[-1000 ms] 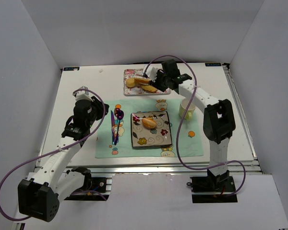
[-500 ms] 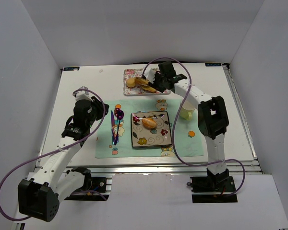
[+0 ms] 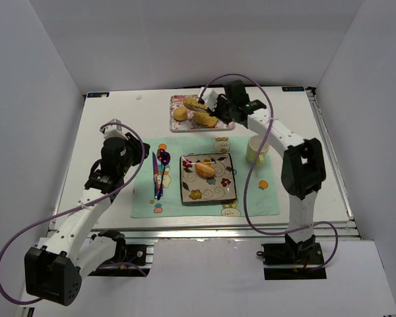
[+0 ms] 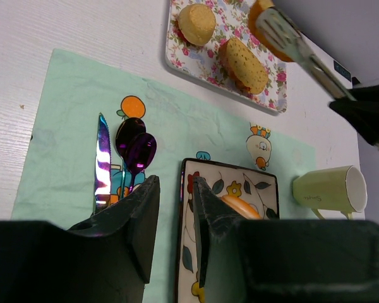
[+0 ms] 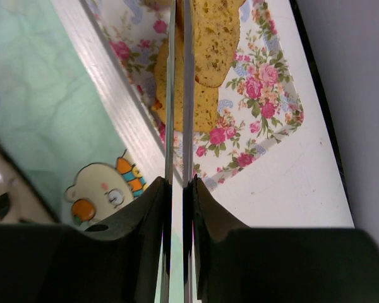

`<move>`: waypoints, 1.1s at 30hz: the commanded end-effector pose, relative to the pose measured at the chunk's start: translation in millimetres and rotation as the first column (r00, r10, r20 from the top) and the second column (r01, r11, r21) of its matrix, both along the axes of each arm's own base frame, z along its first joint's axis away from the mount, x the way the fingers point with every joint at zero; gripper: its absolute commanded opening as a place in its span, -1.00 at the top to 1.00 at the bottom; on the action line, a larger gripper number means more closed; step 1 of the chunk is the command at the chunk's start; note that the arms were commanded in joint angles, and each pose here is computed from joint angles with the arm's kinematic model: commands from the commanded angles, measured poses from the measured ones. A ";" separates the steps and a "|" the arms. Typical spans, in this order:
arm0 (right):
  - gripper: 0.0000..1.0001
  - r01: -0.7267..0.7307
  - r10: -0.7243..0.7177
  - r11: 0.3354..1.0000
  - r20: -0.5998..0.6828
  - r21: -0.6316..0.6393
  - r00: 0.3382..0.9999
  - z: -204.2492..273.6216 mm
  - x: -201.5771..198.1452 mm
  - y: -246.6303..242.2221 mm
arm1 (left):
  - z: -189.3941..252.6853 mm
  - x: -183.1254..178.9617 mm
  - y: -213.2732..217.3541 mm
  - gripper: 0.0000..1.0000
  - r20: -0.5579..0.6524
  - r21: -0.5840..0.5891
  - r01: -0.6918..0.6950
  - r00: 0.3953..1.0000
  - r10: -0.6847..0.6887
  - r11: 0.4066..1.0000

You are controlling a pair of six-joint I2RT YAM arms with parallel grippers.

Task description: Place the bread

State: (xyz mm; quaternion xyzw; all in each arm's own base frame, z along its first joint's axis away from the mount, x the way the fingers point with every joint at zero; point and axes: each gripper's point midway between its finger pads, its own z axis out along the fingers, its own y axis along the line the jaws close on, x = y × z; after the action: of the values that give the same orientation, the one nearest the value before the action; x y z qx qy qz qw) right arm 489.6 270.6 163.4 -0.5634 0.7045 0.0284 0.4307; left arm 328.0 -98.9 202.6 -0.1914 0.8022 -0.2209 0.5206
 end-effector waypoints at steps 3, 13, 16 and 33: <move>0.85 -0.049 0.045 0.988 0.026 0.144 0.999 83.7 -59.1 -15.0 | 16.8 -1.2 4.5 0.24 0.051 -0.009 -0.016 0.999 0.016 1.000; 0.77 0.003 0.029 0.993 -0.267 0.120 0.963 3.0 -207.4 -79.7 | 4.1 -1.4 -2.4 0.24 0.034 -0.039 0.010 0.999 -0.009 0.999; 0.76 0.017 0.014 0.994 -0.285 0.108 0.958 -6.8 -223.0 -90.9 | 3.7 0.9 -5.7 0.24 0.032 -0.042 0.025 0.999 -0.024 0.999; 0.06 0.103 -0.068 0.991 -0.331 0.090 0.941 -31.1 -227.9 -111.1 | 8.7 -2.0 -4.6 0.24 0.038 -0.048 0.020 0.999 -0.018 0.999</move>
State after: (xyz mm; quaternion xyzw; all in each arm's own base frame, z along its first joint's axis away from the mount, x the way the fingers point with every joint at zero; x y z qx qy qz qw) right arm 258.2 152.2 116.4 -0.4986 0.7998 0.1280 0.3088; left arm 327.9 -105.1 198.0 -0.1906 0.7998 -0.2394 0.5165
